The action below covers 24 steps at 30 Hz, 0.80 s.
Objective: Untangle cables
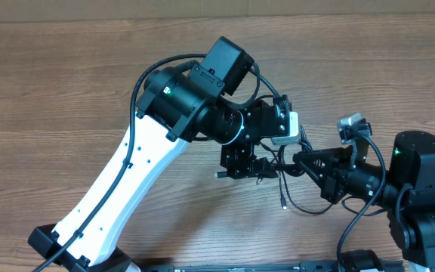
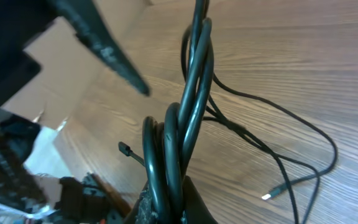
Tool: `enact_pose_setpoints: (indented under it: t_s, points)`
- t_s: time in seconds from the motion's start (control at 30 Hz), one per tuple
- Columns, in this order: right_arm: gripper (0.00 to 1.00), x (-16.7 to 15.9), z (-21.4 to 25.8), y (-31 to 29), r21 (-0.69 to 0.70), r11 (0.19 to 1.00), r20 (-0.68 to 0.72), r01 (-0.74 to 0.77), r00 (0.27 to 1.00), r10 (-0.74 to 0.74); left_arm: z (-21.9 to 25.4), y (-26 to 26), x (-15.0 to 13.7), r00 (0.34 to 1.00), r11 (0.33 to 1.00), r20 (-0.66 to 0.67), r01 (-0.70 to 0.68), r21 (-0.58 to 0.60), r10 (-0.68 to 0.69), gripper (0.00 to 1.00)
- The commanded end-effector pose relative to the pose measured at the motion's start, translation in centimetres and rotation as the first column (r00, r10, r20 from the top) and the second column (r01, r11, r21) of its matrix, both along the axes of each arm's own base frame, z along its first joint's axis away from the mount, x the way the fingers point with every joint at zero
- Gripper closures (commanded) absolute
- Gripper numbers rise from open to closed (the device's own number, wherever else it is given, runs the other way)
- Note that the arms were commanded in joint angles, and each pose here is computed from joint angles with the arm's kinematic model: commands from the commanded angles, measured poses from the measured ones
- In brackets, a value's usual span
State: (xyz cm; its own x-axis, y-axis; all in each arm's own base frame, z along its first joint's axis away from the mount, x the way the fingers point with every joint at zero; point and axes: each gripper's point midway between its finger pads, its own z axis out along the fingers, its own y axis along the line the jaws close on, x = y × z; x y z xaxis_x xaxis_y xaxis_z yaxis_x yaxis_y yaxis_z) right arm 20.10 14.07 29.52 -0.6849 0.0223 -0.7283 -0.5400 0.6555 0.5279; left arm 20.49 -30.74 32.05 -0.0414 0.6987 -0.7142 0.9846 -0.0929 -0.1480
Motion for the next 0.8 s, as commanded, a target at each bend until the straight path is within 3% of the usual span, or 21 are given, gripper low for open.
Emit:
enact_pose_setpoints:
  t_s: [0.0,0.33,0.57,0.6,0.67,0.73,0.77]
  points:
    - [0.96,-0.9,1.8,1.2,0.063,0.994,0.046,-0.088,0.995,0.085,1.6,-0.1,-0.3,0.998,0.998,0.05,0.031,-0.055,-0.029,0.18]
    - [0.96,-2.2,4.2,2.6,0.144,0.963,0.132,-0.226,0.969,0.208,1.6,-0.2,-0.2,0.998,0.998,0.055,0.031,-0.058,-0.028,0.17]
    - [0.96,-2.1,4.7,2.7,0.147,0.96,0.161,-0.24,0.963,0.217,1.6,-0.1,-0.2,0.998,0.998,0.054,0.031,-0.058,-0.028,0.19]
    - [0.96,-2.2,4.7,2.7,0.148,0.959,0.161,-0.243,0.962,0.219,1.6,-0.2,-0.2,0.998,0.998,0.054,0.031,-0.058,-0.028,0.24]
    - [0.96,-2.2,4.7,2.7,0.148,0.959,0.16,-0.243,0.962,0.219,1.6,-0.2,-0.2,0.998,0.998,0.055,0.032,-0.059,-0.029,0.47]
    - [0.96,-2.2,4.7,2.7,0.148,0.959,0.16,-0.243,0.962,0.219,1.7,-0.2,-0.2,0.998,0.998,0.058,0.032,-0.061,-0.028,0.85]
    - [0.96,-2.2,4.7,2.7,0.148,0.959,0.161,-0.243,0.962,0.219,1.7,-0.2,-0.2,0.998,0.998,0.057,0.032,-0.061,-0.029,0.94]
